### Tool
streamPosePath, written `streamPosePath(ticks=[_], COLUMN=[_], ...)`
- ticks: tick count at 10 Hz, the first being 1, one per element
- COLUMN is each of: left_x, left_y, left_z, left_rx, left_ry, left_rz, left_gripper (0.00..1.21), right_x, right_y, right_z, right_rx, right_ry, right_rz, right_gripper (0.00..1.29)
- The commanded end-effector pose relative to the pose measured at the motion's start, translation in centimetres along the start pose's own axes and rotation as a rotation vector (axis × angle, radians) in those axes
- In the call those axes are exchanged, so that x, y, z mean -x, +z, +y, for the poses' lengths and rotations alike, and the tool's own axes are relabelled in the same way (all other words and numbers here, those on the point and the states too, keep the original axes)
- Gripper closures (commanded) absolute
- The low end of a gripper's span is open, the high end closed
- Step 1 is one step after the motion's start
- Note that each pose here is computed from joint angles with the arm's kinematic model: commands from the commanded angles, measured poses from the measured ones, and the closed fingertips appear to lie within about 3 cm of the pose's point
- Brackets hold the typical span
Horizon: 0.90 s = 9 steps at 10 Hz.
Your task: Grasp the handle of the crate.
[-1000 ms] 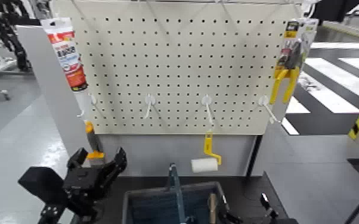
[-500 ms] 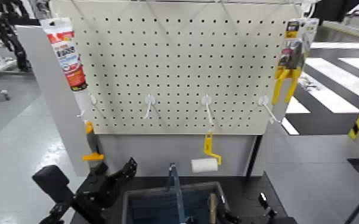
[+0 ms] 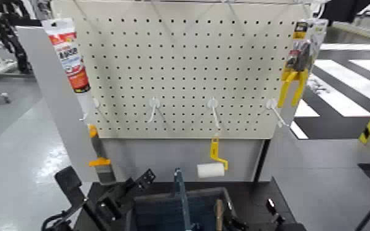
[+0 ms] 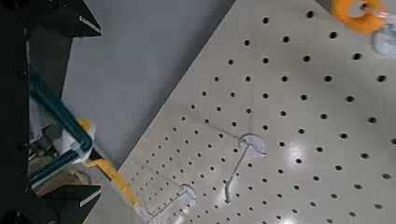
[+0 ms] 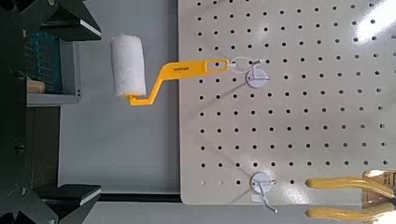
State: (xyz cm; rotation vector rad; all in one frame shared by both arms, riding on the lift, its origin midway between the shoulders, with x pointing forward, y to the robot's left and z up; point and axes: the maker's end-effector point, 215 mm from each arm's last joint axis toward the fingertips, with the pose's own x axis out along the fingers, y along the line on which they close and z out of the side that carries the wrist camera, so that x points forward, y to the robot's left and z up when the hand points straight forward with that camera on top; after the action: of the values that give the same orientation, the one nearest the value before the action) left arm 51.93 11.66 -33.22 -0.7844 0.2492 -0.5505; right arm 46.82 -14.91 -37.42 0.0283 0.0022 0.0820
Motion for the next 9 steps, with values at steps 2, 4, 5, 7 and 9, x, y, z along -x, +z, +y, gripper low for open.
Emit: streamPosePath(ticks=[2,4,5,7,9], left_x=[0.4,0.3,0.2,0.1,0.1], left_y=[-3.4,-4.7,-4.9,-5.4,-6.1], left_z=[-2.8,-4.6,-5.4,-6.8,-7.4], left_rx=[0.205,0.336,0.38,0.463,0.529], left_ry=[-0.106,-0.167,-0.19,-0.232,-0.25], left_rz=[0.192,0.232,0.249,0.282,0.322], left_gripper=[0.11,0.11,0.11,0.11,0.11], right_x=[0.0,0.0,0.0,0.1,0.1], right_y=[-0.1,-0.1,-0.1,0.0,0.1], right_z=[0.0,-0.1,0.0,-0.1,-0.1], right_rx=[0.0,0.0,-0.001,-0.005,-0.006], right_ry=[0.0,-0.001,-0.002,-0.004,-0.006], right_rz=[0.002,0.002,0.002,-0.002,-0.005], right_gripper=[0.15,0.15,0.15,0.15,0.15])
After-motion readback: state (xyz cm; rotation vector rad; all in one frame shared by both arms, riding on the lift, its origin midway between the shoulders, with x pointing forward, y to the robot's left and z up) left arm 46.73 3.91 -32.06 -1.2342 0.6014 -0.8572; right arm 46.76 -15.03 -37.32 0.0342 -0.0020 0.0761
